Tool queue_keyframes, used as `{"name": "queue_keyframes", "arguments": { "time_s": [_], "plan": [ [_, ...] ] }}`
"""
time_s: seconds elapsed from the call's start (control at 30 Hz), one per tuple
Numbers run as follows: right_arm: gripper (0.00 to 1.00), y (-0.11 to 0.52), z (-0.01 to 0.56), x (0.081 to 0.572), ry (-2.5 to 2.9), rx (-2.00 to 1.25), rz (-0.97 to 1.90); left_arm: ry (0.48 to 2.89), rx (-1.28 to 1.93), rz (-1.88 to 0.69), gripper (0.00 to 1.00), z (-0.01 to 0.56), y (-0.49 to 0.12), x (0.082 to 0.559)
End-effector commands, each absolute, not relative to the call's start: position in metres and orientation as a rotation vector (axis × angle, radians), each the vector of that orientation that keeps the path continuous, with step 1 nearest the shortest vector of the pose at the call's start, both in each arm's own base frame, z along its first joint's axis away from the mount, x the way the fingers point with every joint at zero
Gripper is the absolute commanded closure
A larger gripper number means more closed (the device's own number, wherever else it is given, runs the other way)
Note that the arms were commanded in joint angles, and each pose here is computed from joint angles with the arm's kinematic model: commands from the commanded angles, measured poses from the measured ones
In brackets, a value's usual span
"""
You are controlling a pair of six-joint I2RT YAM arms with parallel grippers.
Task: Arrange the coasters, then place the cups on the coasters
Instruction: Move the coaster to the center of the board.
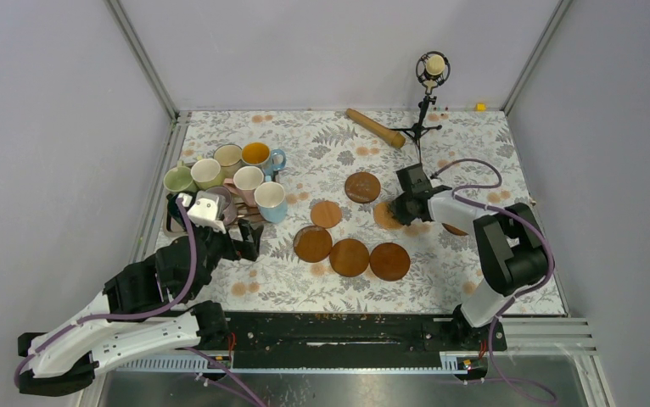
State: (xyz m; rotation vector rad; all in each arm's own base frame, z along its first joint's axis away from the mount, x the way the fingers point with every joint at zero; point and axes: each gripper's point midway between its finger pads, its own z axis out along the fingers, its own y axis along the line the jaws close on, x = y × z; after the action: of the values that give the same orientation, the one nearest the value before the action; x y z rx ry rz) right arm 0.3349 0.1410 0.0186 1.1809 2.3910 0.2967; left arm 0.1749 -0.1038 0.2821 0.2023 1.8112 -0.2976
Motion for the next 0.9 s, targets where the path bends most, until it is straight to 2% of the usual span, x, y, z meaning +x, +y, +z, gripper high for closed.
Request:
{"name": "queue_keyframes", "arguments": {
  "time_s": [0.0, 0.2, 0.87],
  "plan": [
    [0.67, 0.177, 0.004, 0.333, 2.501, 1.091, 0.461, 1.781, 0.177, -0.309, 0.02, 0.291, -0.105, 0.178],
    [0.67, 0.205, 0.005, 0.325, 2.531, 1.049, 0.503, 1.779, 0.173, -0.306, 0.02, 0.291, -0.104, 0.178],
    [0.66, 0.23, -0.009, 0.294, 2.612, 1.006, 0.583, 1.778, 0.174, -0.314, 0.02, 0.292, -0.104, 0.177]
  ]
}}
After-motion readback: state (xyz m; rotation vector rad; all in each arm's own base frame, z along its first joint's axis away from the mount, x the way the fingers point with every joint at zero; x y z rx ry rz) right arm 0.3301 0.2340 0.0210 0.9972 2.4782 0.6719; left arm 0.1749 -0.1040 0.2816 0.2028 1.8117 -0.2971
